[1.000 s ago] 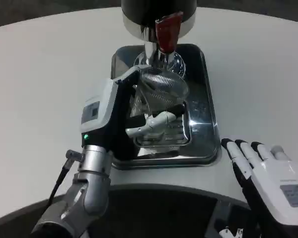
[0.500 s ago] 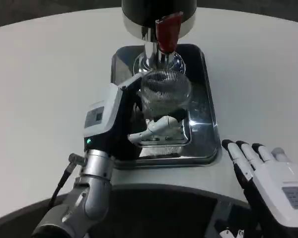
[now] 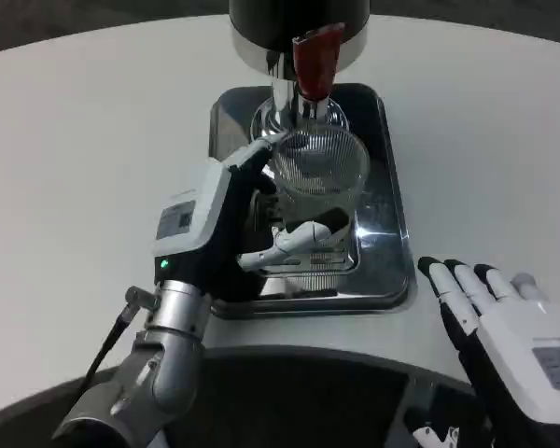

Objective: Grasp the cup under the faucet to collect the drink, then remove the cup.

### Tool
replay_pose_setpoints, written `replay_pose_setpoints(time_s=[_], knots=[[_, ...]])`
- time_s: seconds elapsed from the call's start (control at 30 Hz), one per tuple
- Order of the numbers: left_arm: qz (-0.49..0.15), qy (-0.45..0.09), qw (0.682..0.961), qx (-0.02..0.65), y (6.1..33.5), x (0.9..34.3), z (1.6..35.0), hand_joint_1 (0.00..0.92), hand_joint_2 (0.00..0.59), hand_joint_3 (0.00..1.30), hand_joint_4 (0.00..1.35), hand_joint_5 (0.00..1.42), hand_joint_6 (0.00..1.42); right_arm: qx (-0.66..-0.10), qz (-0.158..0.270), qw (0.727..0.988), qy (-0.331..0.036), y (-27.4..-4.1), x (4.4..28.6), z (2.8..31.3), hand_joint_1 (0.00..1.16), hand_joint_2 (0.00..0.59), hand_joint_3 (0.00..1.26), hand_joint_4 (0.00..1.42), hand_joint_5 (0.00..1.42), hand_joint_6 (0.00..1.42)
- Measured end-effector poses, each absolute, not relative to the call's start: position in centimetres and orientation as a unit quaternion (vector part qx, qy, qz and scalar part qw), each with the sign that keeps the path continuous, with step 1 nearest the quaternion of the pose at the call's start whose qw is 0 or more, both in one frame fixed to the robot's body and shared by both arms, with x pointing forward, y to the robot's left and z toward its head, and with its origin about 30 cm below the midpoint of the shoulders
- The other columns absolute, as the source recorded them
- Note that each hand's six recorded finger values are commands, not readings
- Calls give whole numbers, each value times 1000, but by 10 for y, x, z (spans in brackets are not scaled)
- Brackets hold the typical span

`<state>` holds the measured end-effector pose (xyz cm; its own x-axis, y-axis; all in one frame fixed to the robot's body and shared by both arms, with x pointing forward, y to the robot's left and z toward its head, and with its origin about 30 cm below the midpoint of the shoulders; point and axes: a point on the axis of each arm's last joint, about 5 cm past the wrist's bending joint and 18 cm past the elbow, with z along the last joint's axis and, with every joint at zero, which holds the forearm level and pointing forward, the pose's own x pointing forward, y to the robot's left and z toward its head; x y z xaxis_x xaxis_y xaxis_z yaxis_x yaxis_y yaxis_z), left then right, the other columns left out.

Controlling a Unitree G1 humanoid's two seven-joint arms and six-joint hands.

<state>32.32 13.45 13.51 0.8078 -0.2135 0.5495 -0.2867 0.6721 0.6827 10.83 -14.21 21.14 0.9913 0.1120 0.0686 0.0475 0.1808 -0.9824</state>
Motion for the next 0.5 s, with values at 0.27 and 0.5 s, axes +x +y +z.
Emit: replay_pose_setpoints(time_s=[0.27, 0.5], knots=[[26, -311, 858, 407, 145, 322, 135, 186, 48, 346, 342, 566, 884, -639, 23, 766, -63, -142, 110, 211, 778, 300, 0, 0, 0, 0], [58, -307, 863, 397, 169, 312, 130, 176, 40, 350, 342, 565, 882, -639, 30, 766, -63, -140, 114, 208, 778, 300, 0, 0, 0, 0]])
